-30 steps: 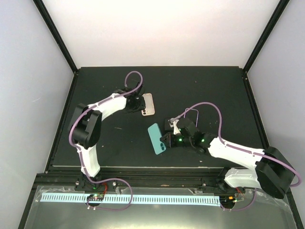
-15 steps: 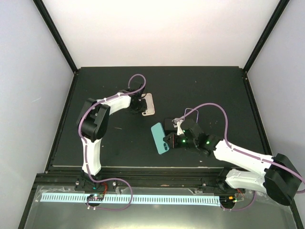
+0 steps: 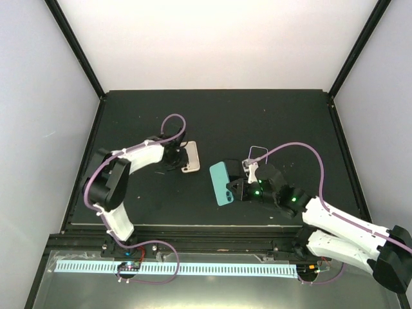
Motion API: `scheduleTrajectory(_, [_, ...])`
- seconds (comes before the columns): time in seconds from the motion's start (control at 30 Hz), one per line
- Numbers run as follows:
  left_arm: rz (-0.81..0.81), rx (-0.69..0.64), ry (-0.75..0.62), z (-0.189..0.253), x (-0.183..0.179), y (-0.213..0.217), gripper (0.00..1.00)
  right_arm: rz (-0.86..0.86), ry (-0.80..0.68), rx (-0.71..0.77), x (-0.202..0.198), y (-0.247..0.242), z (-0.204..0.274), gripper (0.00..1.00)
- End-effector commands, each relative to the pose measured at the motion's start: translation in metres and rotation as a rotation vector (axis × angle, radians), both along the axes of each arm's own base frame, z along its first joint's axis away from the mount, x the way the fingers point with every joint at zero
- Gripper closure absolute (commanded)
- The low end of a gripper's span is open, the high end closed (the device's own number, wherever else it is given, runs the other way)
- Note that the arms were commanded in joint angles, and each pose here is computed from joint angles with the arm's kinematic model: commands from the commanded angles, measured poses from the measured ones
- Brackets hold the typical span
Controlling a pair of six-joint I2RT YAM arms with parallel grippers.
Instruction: Put the phone into the phone case
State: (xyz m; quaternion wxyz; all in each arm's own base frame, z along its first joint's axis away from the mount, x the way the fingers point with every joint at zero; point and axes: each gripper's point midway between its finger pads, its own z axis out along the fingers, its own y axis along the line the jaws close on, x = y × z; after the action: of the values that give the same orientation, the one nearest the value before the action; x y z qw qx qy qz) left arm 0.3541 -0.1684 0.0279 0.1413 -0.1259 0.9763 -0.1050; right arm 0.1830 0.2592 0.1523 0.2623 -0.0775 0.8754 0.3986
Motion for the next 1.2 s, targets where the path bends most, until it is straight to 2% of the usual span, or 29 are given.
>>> scheduleTrajectory(0.0, [0.022, -0.03, 0.013, 0.006, -0.042, 0.002, 0.97, -0.052, -0.044, 0.025, 0.004, -0.01, 0.011, 0.99])
scheduleTrajectory(0.13, [0.011, -0.086, 0.035, 0.0, -0.079, -0.004, 0.96, -0.058, -0.046, 0.017, 0.003, -0.013, 0.012, 0.99])
scheduleTrajectory(0.4, [0.019, -0.15, 0.072, -0.007, -0.122, -0.012, 0.95, -0.067, -0.045, -0.002, 0.002, -0.018, 0.006, 0.99])
scheduleTrajectory(0.67, [-0.035, -0.328, 0.098, -0.007, -0.151, -0.064, 0.83, -0.081, -0.035, -0.014, 0.004, -0.019, 0.002, 0.99])
scheduleTrajectory(0.77, [-0.035, -0.365, 0.079, -0.001, -0.152, -0.067, 0.76, -0.082, -0.04, -0.02, 0.006, -0.018, 0.006, 0.99])
scheduleTrajectory(0.9, [-0.064, -0.421, -0.01, 0.022, -0.142, -0.071, 0.61, -0.044, -0.065, -0.03, 0.008, -0.011, 0.008, 0.99])
scheduleTrajectory(1.17, [-0.026, -0.483, -0.079, 0.035, -0.123, -0.044, 0.55, 0.021, -0.062, -0.099, 0.014, 0.003, 0.003, 0.99])
